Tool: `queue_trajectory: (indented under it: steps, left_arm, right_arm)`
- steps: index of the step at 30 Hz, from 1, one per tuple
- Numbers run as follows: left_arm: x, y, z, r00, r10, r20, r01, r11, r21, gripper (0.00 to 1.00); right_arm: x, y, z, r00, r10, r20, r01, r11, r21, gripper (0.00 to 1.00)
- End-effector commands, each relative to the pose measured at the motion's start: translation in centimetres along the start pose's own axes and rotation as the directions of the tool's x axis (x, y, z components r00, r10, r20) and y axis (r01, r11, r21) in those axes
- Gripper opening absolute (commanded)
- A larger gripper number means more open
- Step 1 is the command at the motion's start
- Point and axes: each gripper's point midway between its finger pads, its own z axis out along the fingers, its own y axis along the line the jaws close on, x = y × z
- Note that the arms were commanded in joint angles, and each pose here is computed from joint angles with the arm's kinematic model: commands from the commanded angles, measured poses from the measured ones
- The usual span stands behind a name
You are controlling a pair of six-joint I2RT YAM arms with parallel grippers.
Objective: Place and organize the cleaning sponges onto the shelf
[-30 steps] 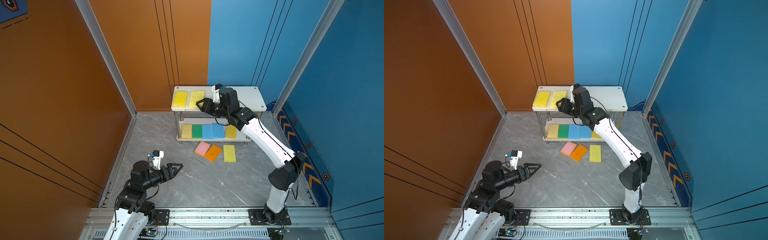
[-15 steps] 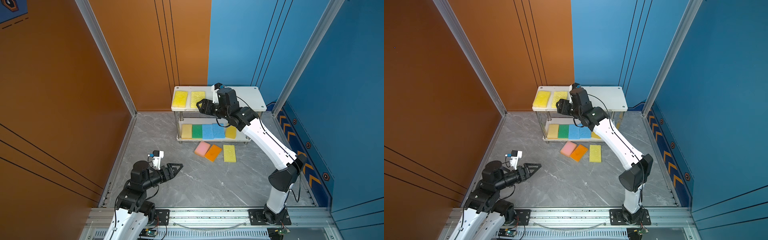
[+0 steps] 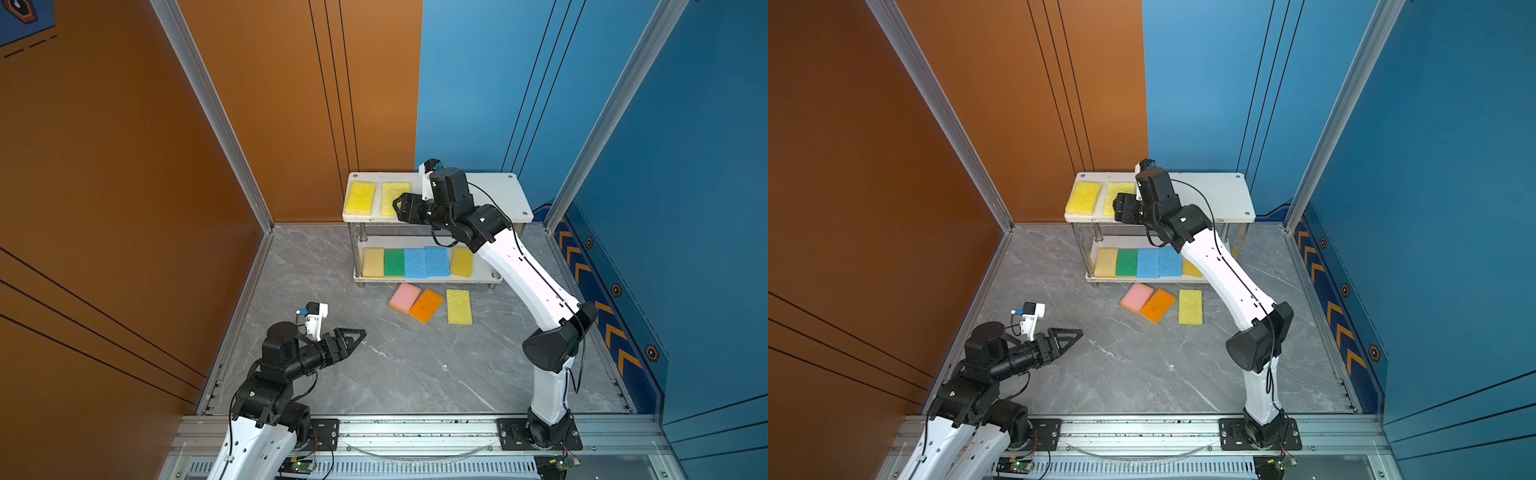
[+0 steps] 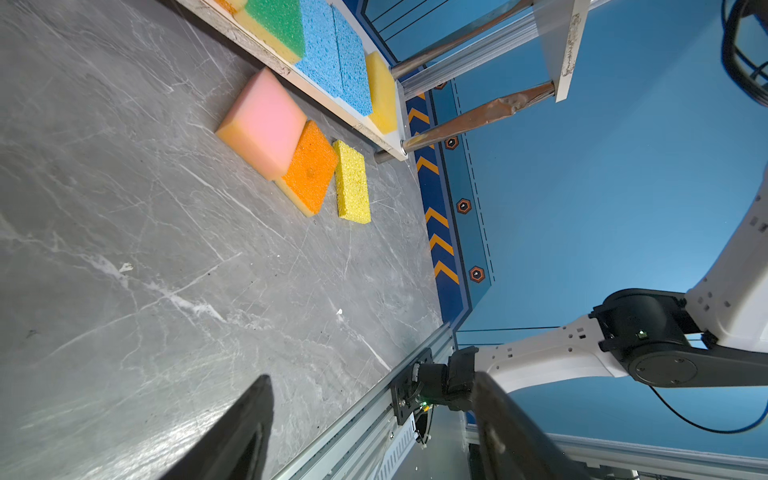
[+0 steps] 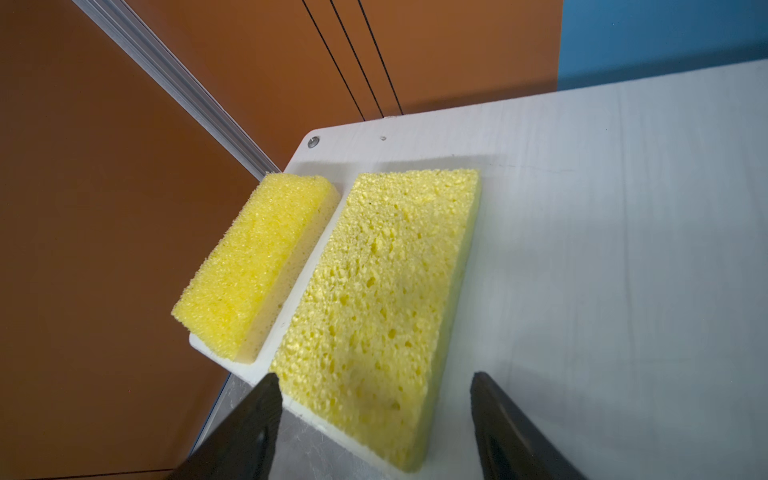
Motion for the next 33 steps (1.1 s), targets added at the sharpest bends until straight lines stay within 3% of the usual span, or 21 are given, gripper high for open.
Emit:
queue_trajectory:
  steps: [1,15,33]
  left_arm:
    - [0.5,0.4,-0.2,1.000,0.018,-0.016,-0.018,1.000,-0.009,0.76]
    - [0.7,0.6,-0.2,1.000,0.023,-0.022,-0.023,1.000,-0.017,0.77]
    - [0.6,0.6,-0.1,0.999,0.026,-0.026,-0.026,0.999,-0.020,0.77]
  right_arm:
    - [0.1,0.1,0.4,1.000,0.010,-0.029,-0.010,1.000,-0.025,0.73]
    - [0.5,0.2,3.7,0.995,0.075,-0.070,-0.081,0.993,-0.088,0.74]
    - [0.9,1.9,4.0,0.993,0.089,-0.078,-0.099,0.986,-0.136,0.74]
